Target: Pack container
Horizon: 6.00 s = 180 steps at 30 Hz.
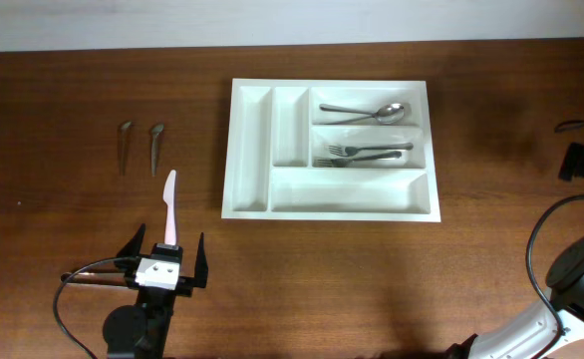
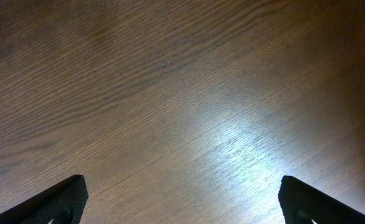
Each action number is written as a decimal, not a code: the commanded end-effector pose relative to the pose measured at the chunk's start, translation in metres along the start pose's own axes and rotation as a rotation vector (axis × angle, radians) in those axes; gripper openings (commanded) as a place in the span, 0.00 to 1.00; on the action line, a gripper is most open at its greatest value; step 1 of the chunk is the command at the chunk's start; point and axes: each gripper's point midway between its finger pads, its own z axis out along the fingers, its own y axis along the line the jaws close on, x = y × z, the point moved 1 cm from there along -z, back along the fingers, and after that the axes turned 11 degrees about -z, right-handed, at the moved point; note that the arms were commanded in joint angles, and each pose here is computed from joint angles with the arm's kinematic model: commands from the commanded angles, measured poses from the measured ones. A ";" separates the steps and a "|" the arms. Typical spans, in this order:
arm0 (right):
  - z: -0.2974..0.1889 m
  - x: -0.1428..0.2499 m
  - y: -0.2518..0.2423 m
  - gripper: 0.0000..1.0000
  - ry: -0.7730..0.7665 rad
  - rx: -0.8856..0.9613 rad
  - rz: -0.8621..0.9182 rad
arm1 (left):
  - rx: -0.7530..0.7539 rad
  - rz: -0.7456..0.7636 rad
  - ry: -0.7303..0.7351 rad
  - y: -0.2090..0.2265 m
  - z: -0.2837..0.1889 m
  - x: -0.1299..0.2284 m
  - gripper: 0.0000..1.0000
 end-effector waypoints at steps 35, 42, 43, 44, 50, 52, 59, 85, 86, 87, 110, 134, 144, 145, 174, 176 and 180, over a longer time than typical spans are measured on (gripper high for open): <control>0.000 0.000 0.002 0.99 -0.003 -0.009 0.010 | 0.016 -0.286 0.621 0.030 0.064 -0.106 0.99; 0.000 0.000 0.002 0.99 -0.003 -0.009 0.010 | -0.815 -1.045 0.558 0.106 0.034 -0.066 0.99; 0.000 0.000 0.002 0.99 -0.003 -0.009 0.010 | -0.912 -1.148 0.528 0.111 0.023 -0.061 0.99; 0.000 0.000 0.002 0.99 -0.003 -0.009 0.010 | -0.996 -1.238 0.497 0.114 0.013 -0.056 0.99; 0.000 0.000 0.002 0.99 -0.003 -0.009 0.010 | -1.122 -1.421 0.439 0.115 -0.003 -0.049 0.99; 0.000 0.000 0.002 0.99 -0.003 -0.009 0.010 | -1.141 -1.417 0.471 0.112 -0.007 -0.044 0.99; 0.000 0.000 0.002 0.99 -0.003 -0.009 0.010 | -1.463 -1.653 0.488 0.101 -0.054 -0.018 0.99; 0.000 0.000 0.002 0.99 -0.003 -0.009 0.010 | -1.701 -1.517 1.163 0.114 -0.025 0.064 0.99; 0.000 0.000 0.002 0.99 -0.003 -0.009 0.010 | -1.719 -1.490 1.162 0.118 -0.026 0.067 0.99; 0.000 0.000 0.002 0.99 -0.003 -0.009 0.010 | -1.733 -1.449 1.158 0.123 -0.028 0.070 0.99; 0.000 0.000 0.002 0.99 -0.003 -0.009 0.010 | -1.338 -1.145 0.886 0.121 -0.041 0.035 0.99; 0.000 0.000 0.002 0.99 -0.003 -0.009 0.010 | -1.400 -1.205 0.958 0.135 -0.041 0.102 0.99; 0.000 0.000 0.002 0.99 -0.003 -0.009 0.010 | -1.379 -1.252 0.954 0.127 -0.041 0.124 0.99; 0.000 0.000 0.002 0.99 -0.003 -0.009 0.010 | -1.346 -1.258 0.955 0.126 -0.036 0.125 0.99; 0.000 0.000 0.002 0.98 -0.003 -0.009 0.010 | -1.462 -1.239 0.910 0.129 -0.055 0.143 0.99; 0.000 0.000 0.002 0.99 -0.003 -0.009 0.010 | -1.446 -1.259 0.920 0.126 -0.053 0.144 0.99; 0.000 0.000 0.002 0.99 -0.003 -0.009 0.010 | -1.437 -1.270 0.924 0.124 -0.051 0.144 0.99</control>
